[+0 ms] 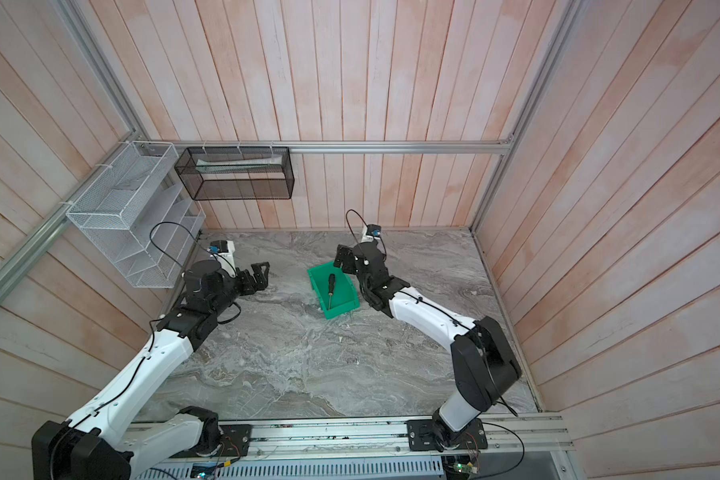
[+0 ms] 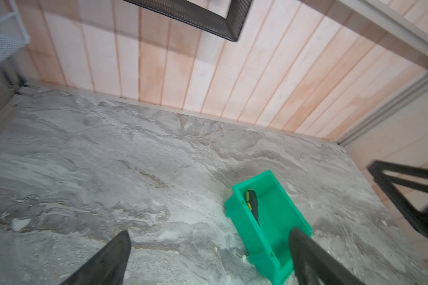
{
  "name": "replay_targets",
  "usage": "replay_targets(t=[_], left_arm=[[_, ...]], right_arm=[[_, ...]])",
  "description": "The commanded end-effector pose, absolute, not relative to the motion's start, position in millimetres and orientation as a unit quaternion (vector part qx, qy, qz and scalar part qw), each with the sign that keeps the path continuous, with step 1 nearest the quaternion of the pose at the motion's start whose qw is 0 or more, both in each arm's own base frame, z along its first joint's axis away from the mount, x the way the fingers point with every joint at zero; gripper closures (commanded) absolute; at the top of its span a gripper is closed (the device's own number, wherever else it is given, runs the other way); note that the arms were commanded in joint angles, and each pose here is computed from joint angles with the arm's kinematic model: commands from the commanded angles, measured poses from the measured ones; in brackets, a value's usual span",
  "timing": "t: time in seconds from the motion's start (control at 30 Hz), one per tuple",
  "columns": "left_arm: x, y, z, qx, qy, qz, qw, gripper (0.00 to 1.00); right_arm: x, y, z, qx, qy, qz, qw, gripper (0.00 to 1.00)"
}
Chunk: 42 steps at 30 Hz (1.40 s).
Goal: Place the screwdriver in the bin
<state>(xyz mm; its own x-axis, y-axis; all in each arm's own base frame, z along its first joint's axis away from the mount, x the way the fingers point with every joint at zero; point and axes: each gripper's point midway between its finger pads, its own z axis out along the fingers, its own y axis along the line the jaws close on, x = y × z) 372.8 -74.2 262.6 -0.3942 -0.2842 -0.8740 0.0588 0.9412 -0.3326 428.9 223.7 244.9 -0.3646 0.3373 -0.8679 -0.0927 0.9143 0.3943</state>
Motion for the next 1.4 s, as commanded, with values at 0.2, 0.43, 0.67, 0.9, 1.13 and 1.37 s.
replay_targets(t=[0.2, 0.43, 0.67, 0.9, 1.13, 1.37], left_arm=[[358.6, 36.0, 218.3, -0.270, 0.776, -0.103, 0.561, 0.00], [334.1, 87.3, 203.8, -0.330, 0.744, 0.032, 0.581, 0.00], [312.0, 119.8, 184.7, -0.368, 0.703, 0.130, 0.595, 0.00], [331.3, 114.8, 149.0, -0.334, 0.719, 0.131, 0.596, 0.00], [346.9, 91.2, 142.7, -0.254, 0.724, 0.100, 0.633, 0.00], [364.1, 63.2, 143.1, -0.171, 0.724, 0.065, 0.665, 0.00]], right_arm=[[399.4, 29.3, 233.8, 0.259, 0.724, -0.003, 0.639, 0.02], [344.2, -36.0, 212.2, 0.303, 0.657, -0.149, 0.673, 0.02], [353.6, -22.5, 164.6, 0.181, 0.708, -0.237, 0.641, 0.02], [341.1, -7.8, 162.5, 0.124, 0.692, -0.202, 0.682, 0.02], [325.7, -17.1, 164.2, 0.136, 0.664, -0.199, 0.708, 0.02], [325.7, -16.5, 163.5, 0.117, 0.667, -0.160, 0.718, 0.02]])
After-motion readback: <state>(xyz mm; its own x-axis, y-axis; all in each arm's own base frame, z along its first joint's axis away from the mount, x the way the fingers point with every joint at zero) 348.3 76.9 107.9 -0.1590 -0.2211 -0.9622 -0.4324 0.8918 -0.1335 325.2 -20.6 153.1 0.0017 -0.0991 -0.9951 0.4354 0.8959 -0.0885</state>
